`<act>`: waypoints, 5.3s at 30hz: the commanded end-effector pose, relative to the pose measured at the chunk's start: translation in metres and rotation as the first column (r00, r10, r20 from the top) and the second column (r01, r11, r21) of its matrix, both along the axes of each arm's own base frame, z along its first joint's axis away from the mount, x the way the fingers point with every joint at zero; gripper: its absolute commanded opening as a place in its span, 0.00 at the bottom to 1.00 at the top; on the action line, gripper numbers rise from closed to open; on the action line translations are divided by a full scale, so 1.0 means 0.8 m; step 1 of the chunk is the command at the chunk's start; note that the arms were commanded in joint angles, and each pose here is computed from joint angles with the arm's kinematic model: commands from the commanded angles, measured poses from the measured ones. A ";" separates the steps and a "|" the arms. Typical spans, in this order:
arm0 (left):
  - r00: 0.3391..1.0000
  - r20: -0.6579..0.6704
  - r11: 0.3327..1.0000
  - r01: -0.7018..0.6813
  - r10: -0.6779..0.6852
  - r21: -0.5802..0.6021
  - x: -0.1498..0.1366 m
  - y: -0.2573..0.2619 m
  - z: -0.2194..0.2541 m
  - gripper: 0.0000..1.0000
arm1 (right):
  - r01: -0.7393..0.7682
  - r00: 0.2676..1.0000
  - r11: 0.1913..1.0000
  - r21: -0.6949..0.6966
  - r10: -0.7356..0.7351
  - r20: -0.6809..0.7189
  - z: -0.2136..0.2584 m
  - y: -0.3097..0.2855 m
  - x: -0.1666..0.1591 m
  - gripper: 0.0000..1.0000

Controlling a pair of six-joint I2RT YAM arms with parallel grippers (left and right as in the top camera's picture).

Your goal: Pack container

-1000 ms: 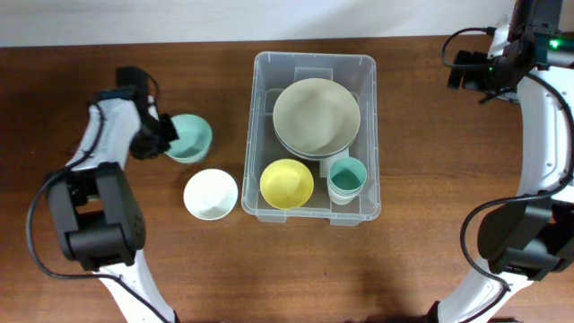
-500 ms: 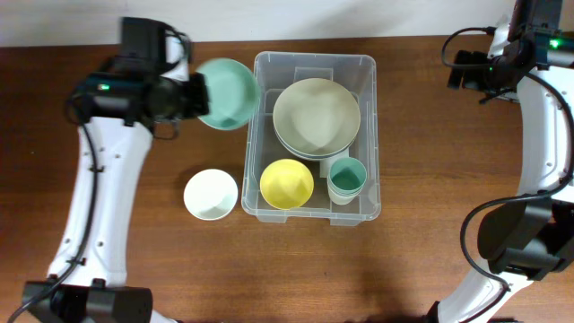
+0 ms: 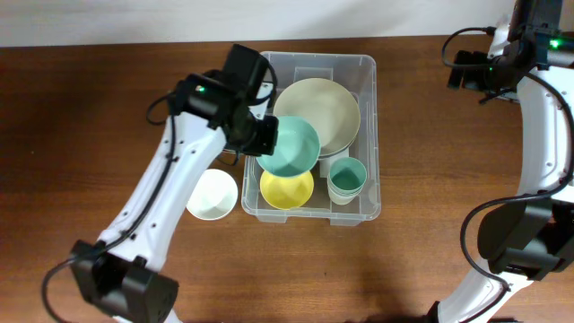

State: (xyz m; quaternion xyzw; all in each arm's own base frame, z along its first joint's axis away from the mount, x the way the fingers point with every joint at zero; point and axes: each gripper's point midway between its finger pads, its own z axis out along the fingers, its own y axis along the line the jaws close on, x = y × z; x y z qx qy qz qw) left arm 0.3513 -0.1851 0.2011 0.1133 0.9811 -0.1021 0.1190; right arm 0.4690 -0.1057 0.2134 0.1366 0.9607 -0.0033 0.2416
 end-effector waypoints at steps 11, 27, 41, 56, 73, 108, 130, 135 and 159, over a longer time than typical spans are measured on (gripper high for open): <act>0.993 -0.114 0.994 -0.013 0.026 0.112 -0.002 -0.011 -0.063 0.01 | 0.018 1.000 1.000 -0.006 -0.018 0.017 0.009 -0.004 -0.001 0.99; 0.994 -0.091 0.993 -0.052 0.062 0.109 0.012 0.004 -0.056 0.37 | 0.018 1.000 1.000 -0.006 -0.018 0.017 0.009 -0.004 -0.001 0.99; 0.899 -0.091 0.898 -0.413 0.429 0.150 0.005 0.197 0.006 0.37 | 0.018 1.000 1.000 -0.007 -0.018 0.017 0.010 -0.005 -0.001 0.99; 0.850 -0.198 0.872 -0.460 0.488 0.169 -0.018 0.219 -0.165 0.38 | 0.018 1.000 1.000 -0.006 -0.018 0.017 0.010 -0.005 -0.001 0.99; 0.846 -0.209 0.870 -0.460 0.490 0.175 -0.061 0.221 -0.262 0.11 | 0.018 1.000 1.000 -0.007 -0.018 0.017 0.009 -0.005 -0.001 0.99; 0.993 0.120 0.999 -0.013 0.017 -0.029 -0.026 -0.017 -0.044 0.01 | 0.018 1.000 1.000 -0.006 -0.018 0.017 0.009 -0.004 -0.001 0.99; 0.993 0.083 0.996 -0.082 0.080 0.030 -0.015 -0.010 -0.075 0.11 | 0.018 1.000 1.000 -0.006 -0.018 0.017 0.010 -0.005 -0.001 0.99; 0.994 0.078 0.996 -0.083 0.080 0.037 -0.017 -0.008 -0.076 0.71 | 0.018 1.000 1.000 -0.007 -0.018 0.017 0.009 -0.005 -0.001 0.99; 0.847 0.113 0.837 -0.531 0.520 0.128 0.039 0.220 -0.077 0.73 | 0.018 1.000 1.000 -0.006 -0.018 0.017 0.009 -0.004 -0.001 0.99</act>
